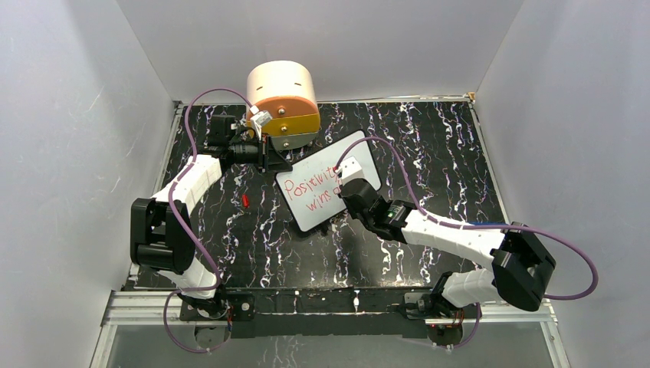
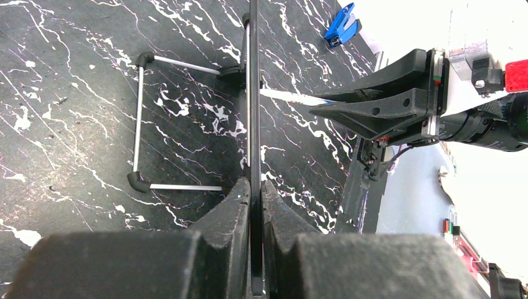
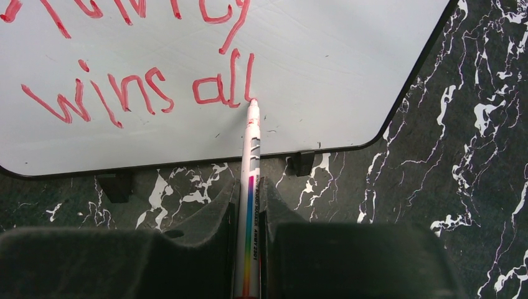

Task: Write a sentence on the whiteboard

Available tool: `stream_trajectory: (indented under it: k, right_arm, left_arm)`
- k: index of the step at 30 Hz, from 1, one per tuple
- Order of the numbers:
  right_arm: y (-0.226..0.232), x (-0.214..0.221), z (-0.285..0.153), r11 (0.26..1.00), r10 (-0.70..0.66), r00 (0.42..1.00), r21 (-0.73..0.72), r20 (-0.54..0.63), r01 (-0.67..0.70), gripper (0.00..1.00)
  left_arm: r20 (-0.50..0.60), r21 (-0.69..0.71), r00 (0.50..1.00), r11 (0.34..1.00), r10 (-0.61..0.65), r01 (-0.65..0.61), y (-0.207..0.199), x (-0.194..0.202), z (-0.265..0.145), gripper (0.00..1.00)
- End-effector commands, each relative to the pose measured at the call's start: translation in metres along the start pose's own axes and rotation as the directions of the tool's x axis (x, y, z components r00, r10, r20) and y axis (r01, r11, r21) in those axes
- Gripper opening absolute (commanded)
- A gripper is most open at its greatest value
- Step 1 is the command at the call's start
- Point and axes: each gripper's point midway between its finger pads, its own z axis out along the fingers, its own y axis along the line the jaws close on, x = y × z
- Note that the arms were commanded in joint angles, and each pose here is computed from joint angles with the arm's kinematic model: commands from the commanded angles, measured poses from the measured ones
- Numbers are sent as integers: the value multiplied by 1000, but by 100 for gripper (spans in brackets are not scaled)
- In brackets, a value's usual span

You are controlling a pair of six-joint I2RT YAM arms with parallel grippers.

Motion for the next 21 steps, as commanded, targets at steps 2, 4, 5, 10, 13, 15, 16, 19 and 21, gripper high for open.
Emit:
stream_trajectory:
  k: [2,4,5,10,13,15,16,19,21]
  right_arm:
    - [-8,-12,-5,998,50,997,26,55,-51,0]
    - [-10,-15,-7,998,61,995,28,73,-63,0]
    - [-10,-16,-8,997,65,995,25,81,-67,0]
    - [-15,-17,-9,996,78,992,45,97,-82,0]
    - [-16,-18,-9,995,85,990,51,108,-91,0]
    - [-16,-19,-8,994,90,989,51,116,-97,0]
    - [-17,-19,-8,994,91,989,51,118,-97,0]
    - [-16,-19,-4,994,94,988,50,119,-101,0]
    - [-15,-18,-2,994,95,989,51,115,-101,0]
  left_arm:
    - [-69,-94,995,994,-67,60,24,27,5,0]
    - [-68,-94,996,994,-66,59,24,27,5,0]
    - [-68,-94,996,994,-65,59,24,27,5,0]
    - [-70,-94,995,994,-69,62,24,28,5,0]
    - [-69,-93,995,994,-67,60,24,27,5,0]
    - [-69,-93,995,994,-67,61,24,27,5,0]
    - [-69,-93,995,994,-67,60,24,27,6,0]
    - [-70,-91,995,994,-69,62,24,28,6,0]
    - [-69,-90,995,994,-68,62,24,27,6,0]
